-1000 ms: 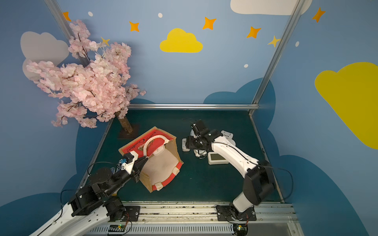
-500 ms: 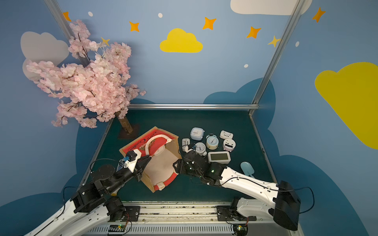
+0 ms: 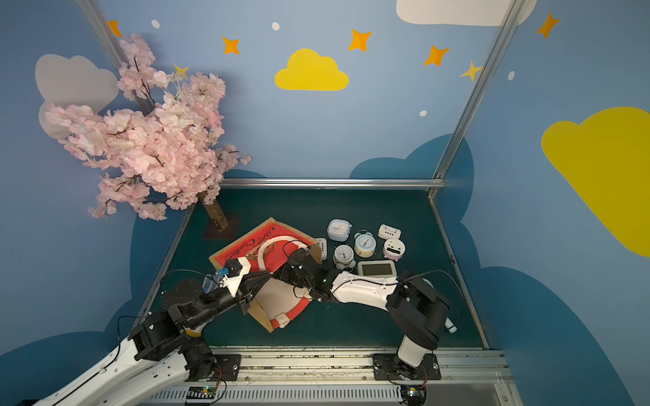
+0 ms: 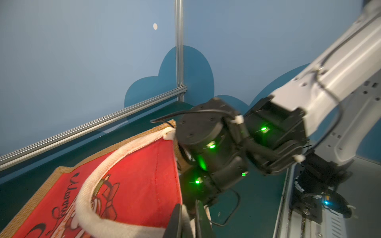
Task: Take the alarm clock out of the canvas bag
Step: Adjust the canvas bag at the center of the board.
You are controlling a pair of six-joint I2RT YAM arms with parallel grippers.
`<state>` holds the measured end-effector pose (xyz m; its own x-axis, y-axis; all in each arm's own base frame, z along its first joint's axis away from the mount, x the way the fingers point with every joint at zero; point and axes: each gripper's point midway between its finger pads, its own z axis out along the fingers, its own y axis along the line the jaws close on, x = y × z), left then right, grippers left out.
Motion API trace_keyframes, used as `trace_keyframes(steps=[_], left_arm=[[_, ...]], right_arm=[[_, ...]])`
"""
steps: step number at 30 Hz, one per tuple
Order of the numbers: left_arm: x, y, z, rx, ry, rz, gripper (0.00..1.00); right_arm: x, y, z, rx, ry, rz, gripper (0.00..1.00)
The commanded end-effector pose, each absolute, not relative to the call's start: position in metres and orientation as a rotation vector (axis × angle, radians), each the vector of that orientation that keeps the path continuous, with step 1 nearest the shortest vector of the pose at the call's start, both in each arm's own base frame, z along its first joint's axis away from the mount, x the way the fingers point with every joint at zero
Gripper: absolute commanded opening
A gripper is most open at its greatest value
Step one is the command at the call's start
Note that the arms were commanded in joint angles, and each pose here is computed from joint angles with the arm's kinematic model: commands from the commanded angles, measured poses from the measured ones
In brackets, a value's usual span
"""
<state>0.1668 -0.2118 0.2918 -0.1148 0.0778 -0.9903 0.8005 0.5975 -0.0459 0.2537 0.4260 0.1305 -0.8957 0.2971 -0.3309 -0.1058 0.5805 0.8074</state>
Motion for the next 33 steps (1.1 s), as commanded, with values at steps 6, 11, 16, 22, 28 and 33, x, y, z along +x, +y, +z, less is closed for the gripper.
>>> trace_keyframes(steps=[6, 11, 16, 22, 28, 33], left_arm=[[0.14, -0.227, 0.323, 0.813, 1.455, -0.904, 0.13], [0.146, -0.229, 0.32, 0.811, 1.473, -0.881, 0.14], [0.171, -0.196, 0.306, 0.608, 1.59, -0.721, 0.2], [0.158, -0.202, 0.301, 0.686, 1.699, -0.772, 0.42], [0.172, -0.222, 0.276, 0.746, 1.931, -0.69, 0.5], [0.172, -0.215, 0.263, 0.741, 2.056, -0.561, 0.52]], right_arm=[[0.295, 0.436, 0.135, 0.181, 2.321, 1.39, 0.81], [0.296, 0.452, 0.118, 0.108, 2.372, 1.423, 0.82], [0.29, 0.461, 0.12, 0.055, 2.381, 1.437, 0.82], [0.276, 0.463, 0.133, 0.101, 2.391, 1.367, 0.82], [0.273, 0.453, 0.14, 0.203, 2.36, 1.379, 0.81], [0.281, 0.46, 0.148, 0.215, 2.333, 1.421, 0.8]])
